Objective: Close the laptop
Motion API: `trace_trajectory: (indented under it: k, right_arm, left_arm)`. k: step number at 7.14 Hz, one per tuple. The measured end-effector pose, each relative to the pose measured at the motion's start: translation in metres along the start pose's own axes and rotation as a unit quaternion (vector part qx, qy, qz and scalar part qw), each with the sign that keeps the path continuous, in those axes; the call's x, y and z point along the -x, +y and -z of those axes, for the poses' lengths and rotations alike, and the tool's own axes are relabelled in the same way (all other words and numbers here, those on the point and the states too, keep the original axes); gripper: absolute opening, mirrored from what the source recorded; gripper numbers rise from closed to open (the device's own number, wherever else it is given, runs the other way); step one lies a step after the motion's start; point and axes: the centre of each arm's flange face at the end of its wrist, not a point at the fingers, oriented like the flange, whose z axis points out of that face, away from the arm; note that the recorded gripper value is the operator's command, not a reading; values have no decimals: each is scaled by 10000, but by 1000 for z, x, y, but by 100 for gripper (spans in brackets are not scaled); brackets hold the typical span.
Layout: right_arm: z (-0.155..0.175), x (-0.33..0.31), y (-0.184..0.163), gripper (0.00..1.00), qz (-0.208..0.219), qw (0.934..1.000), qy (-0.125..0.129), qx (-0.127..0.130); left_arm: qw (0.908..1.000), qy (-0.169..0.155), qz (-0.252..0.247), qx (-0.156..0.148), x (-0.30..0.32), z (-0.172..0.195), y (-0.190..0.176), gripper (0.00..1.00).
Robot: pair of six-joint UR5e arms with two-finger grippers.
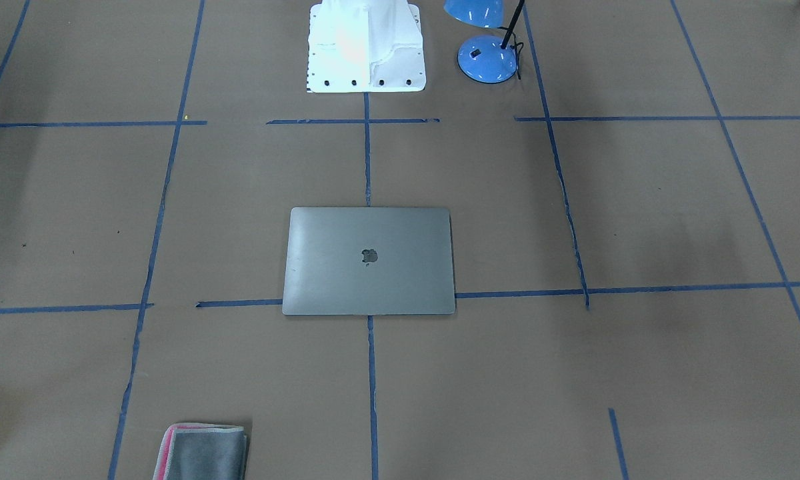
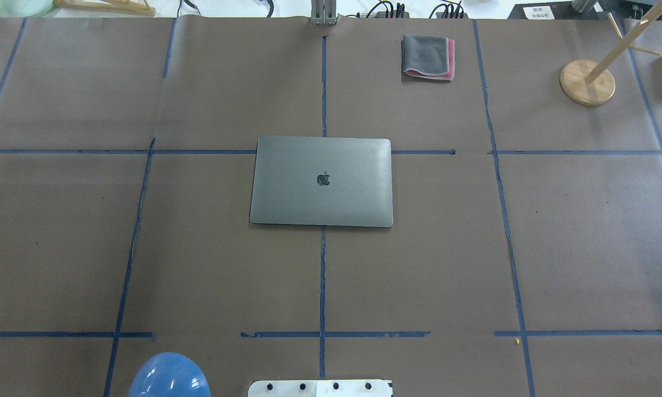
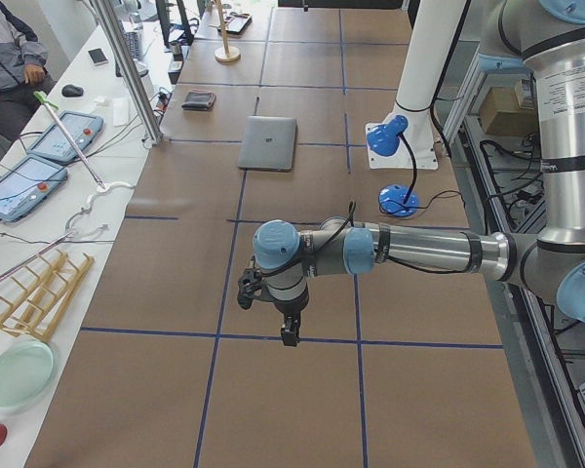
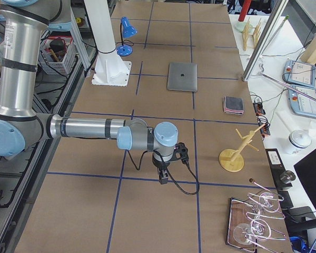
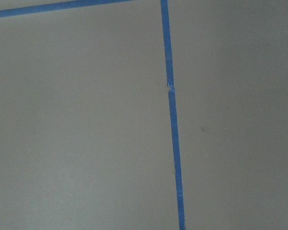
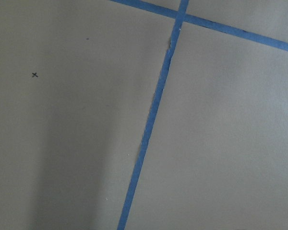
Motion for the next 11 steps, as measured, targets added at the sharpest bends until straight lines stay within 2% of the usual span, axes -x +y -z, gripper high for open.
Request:
trace_trajectory:
  k: [11]
  right_arm:
    - [4,3,-1,100,28,10000,8,-40]
  left_arm:
    - [10000,-28,-12,49,-4,-2,-1,100]
